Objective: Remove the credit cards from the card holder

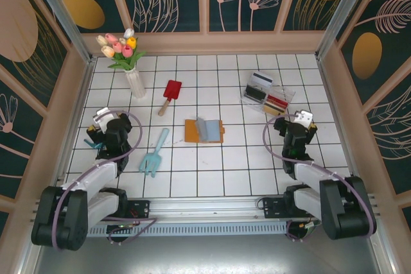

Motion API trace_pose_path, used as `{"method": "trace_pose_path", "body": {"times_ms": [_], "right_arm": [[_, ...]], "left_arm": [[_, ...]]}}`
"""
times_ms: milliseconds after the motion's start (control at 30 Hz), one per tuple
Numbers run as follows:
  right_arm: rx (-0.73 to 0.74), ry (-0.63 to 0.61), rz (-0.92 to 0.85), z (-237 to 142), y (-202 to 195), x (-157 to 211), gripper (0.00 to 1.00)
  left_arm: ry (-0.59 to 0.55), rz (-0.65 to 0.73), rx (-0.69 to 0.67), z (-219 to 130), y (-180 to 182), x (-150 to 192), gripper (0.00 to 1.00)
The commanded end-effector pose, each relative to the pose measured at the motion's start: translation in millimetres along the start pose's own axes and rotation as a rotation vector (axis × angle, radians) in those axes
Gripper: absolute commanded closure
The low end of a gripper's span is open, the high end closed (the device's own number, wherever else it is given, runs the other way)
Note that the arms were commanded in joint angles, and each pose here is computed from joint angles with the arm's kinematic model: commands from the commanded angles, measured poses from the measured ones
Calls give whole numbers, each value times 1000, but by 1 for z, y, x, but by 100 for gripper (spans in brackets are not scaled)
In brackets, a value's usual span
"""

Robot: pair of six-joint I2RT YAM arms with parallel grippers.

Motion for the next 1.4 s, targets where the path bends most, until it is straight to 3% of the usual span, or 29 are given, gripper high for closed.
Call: {"method": "trace_pose_path", "body": {"times_ms": [0,333,567,867,1100,1367], "right_arm": [[-108,-107,-1,4,12,-16,1],[-277,-95,-25,20,25,-18,1],[-302,-100,-59,33,26,-17,1],[-341,-35,-14,48,15,-9,1],[-330,-39,3,49,12,-9,1],[-330,-38,3,49,12,-9,1]], "left_arm": [[-105,-4,82,3,-3,-7,1],[-339,-13,251,-5,-3,-15,1],[-394,16,315,1,-13,-19,1],[-367,8,346,23,-25,-11,1],[-298,-5,287,36,-28,-12,1],[-305,-7,285,34,-27,-12,1]]}}
Point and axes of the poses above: each hand's point on the last joint's axis, 136 mm out from that joint toward the fingers, its own z axis out along the fingers, its own y axis along the line the jaws close on, x = y × z, the point moved 10 cm from there along -z, back along the fingers, and after that the axes turned 15 degrees about z, right-handed, at the moved point
